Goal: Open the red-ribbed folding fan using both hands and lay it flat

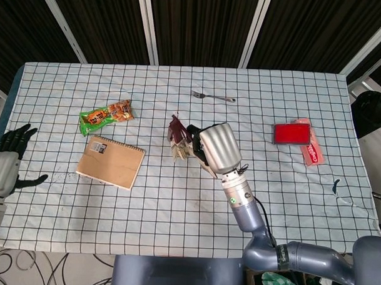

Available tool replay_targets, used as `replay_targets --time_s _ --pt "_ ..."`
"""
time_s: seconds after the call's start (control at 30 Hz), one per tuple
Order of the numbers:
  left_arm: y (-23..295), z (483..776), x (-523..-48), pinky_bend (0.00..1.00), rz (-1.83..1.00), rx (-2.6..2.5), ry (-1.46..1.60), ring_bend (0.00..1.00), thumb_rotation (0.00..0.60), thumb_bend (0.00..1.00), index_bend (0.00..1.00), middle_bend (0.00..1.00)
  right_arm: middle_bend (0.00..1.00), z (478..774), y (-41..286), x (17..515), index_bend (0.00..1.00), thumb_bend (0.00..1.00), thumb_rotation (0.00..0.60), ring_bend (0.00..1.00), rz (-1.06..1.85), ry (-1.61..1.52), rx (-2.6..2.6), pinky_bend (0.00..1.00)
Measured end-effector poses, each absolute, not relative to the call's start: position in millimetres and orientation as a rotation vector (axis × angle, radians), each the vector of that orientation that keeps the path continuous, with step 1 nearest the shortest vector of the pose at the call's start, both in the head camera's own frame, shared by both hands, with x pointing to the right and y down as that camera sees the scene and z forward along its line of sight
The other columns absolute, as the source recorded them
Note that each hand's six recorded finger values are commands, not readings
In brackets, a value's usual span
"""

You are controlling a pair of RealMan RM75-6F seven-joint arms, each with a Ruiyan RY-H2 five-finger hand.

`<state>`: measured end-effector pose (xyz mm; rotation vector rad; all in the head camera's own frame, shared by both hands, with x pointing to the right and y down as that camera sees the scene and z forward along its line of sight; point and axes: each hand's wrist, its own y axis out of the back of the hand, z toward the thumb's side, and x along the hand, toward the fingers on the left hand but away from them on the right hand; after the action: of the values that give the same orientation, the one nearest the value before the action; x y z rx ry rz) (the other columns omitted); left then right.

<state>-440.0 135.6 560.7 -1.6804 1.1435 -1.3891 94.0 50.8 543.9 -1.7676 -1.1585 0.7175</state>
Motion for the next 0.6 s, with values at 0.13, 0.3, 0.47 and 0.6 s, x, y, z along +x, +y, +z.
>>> replay_targets --time_s 0.13,0.3,0.47,0.6 --pt "110 566 -408 0.00 -1.348 -1.726 1.062 0.00 0.600 0.11 0.23 0.00 0.90 539 51 89 0.90 0.65 0.600 0.94 0.705 -1.158 -1.778 0.88" --pt "83 578 -368 0.00 -1.303 -1.777 0.981 0.00 0.600 0.13 0.24 0.00 0.90 529 50 80 0.90 0.65 0.600 0.94 0.679 -1.158 -1.791 0.88" --pt "66 598 -325 0.00 -1.276 -1.856 0.905 0.00 0.600 0.14 0.25 0.00 0.90 517 48 67 0.90 0.65 0.600 0.94 0.649 -1.146 -1.794 0.88" --pt "59 612 -292 0.00 -1.248 -1.916 0.850 0.00 0.600 0.18 0.26 0.01 0.90 510 49 59 0.90 0.65 0.600 0.94 0.629 -1.141 -1.803 0.88"
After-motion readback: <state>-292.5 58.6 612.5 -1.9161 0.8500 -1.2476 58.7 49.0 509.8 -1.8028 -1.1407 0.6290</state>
